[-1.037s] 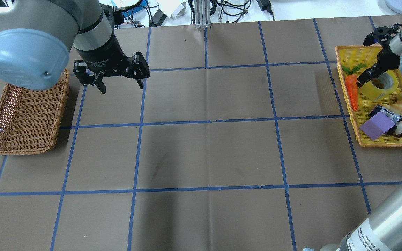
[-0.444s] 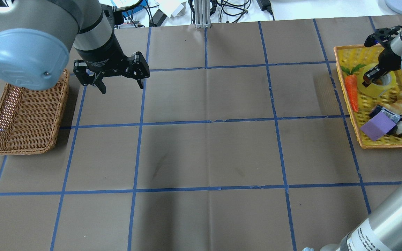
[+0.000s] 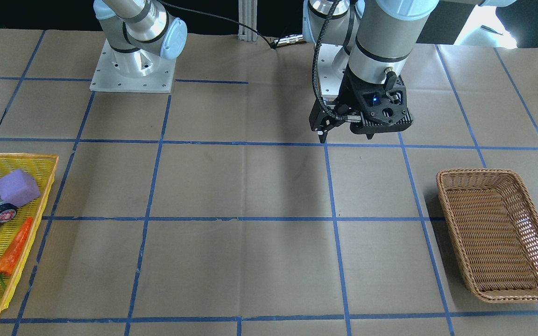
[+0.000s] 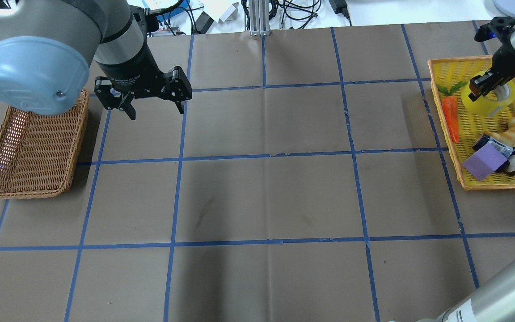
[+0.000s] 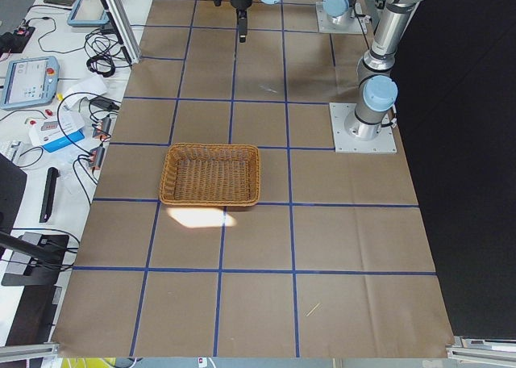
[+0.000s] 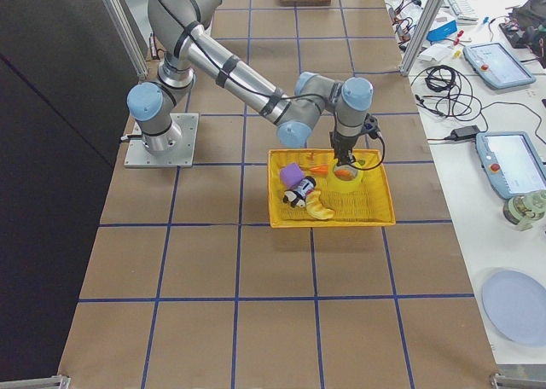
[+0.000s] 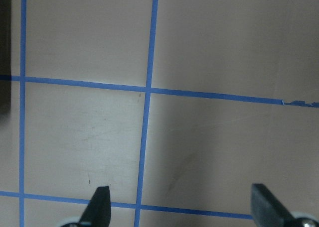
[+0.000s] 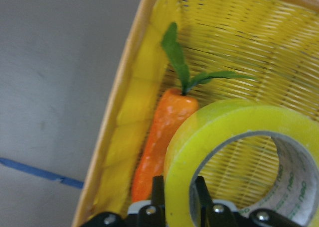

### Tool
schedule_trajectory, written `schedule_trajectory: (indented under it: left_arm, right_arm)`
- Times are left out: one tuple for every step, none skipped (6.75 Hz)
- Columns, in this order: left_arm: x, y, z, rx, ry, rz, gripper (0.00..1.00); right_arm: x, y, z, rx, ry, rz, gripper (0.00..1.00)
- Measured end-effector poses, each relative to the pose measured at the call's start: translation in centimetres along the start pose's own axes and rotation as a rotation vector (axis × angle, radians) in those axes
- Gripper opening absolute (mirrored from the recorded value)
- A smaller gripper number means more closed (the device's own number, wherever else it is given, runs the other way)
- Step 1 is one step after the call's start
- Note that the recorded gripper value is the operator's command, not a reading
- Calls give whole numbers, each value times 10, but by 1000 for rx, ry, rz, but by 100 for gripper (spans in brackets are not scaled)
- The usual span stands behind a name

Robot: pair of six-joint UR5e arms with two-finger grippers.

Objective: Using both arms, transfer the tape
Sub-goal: 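Lift the tape roll with the right gripper and carry it to the table center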

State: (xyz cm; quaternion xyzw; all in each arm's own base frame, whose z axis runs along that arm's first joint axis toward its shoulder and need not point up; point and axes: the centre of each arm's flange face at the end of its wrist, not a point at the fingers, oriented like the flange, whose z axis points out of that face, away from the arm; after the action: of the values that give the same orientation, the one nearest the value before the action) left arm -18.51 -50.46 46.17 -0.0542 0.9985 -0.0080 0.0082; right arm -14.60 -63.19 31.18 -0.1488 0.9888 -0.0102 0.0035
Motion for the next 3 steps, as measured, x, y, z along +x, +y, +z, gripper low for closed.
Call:
schedule_trajectory:
  left_arm:
    - [0, 0, 0, 1, 0, 0, 100]
    - [0, 0, -1, 1, 0, 0, 100]
    - [0, 0, 0, 1, 1, 0, 100]
  right_arm:
    - [-51, -8, -18, -30, -27, 46, 4]
    - [-110, -21, -19, -60, -52, 66, 4]
    - [-169, -31, -11, -84, -78, 79, 4]
